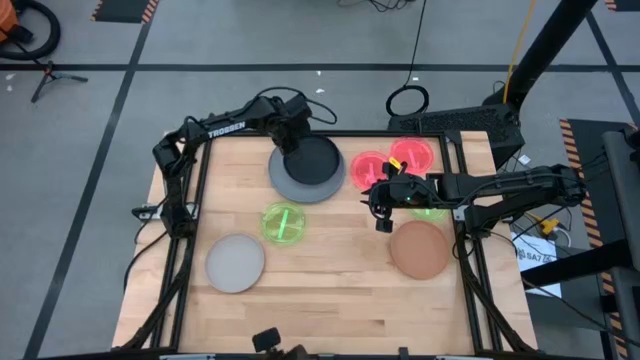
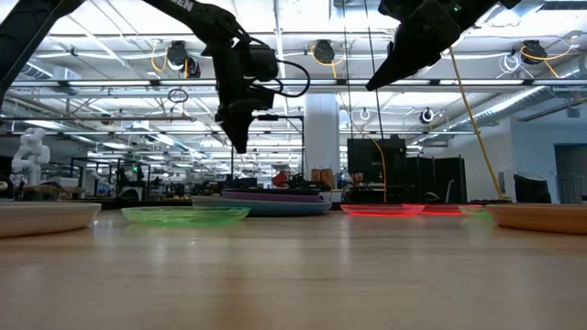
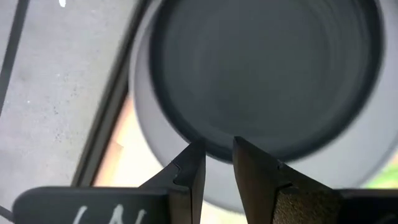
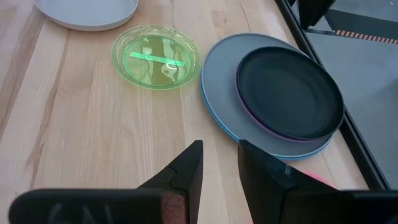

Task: Stack plastic plates
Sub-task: Stack the brown plate on top of the black plate

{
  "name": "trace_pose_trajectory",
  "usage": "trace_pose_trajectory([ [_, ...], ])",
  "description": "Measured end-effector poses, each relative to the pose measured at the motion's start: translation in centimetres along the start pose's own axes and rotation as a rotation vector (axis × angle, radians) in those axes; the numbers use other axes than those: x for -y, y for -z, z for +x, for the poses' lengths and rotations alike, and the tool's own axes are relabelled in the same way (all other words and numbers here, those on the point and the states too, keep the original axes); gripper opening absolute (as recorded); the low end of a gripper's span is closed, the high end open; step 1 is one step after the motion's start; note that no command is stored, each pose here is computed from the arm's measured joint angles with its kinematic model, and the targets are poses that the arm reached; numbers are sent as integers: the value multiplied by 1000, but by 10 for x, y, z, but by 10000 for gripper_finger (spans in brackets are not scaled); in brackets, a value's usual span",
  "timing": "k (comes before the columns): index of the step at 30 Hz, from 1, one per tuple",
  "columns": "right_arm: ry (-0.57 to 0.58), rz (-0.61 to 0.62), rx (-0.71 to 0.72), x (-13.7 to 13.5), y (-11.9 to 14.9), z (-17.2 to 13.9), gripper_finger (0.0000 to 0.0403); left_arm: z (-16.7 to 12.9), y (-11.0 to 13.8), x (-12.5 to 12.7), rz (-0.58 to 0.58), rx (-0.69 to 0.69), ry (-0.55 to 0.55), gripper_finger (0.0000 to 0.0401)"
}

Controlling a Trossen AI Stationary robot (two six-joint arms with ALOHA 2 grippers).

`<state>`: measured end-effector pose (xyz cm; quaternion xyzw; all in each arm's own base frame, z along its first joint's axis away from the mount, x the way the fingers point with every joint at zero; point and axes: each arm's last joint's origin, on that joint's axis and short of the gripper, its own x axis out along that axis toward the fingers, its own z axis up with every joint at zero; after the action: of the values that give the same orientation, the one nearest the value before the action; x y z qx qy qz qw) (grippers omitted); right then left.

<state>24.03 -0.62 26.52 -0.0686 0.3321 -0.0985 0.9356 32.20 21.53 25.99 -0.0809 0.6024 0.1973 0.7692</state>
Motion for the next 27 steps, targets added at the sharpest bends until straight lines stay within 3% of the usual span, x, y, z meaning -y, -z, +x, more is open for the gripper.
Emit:
trace_pose_trajectory([
  [9,-1,25,-25,0,3,0,93,-8,13,24,98,-143,44,88],
  [18,-1,42,-44,0,4,0,93,-42,30,25,74,-53,37,88],
  [27,0,47,-26,0,3,0,93,-52,72,46,18,97,36,88],
])
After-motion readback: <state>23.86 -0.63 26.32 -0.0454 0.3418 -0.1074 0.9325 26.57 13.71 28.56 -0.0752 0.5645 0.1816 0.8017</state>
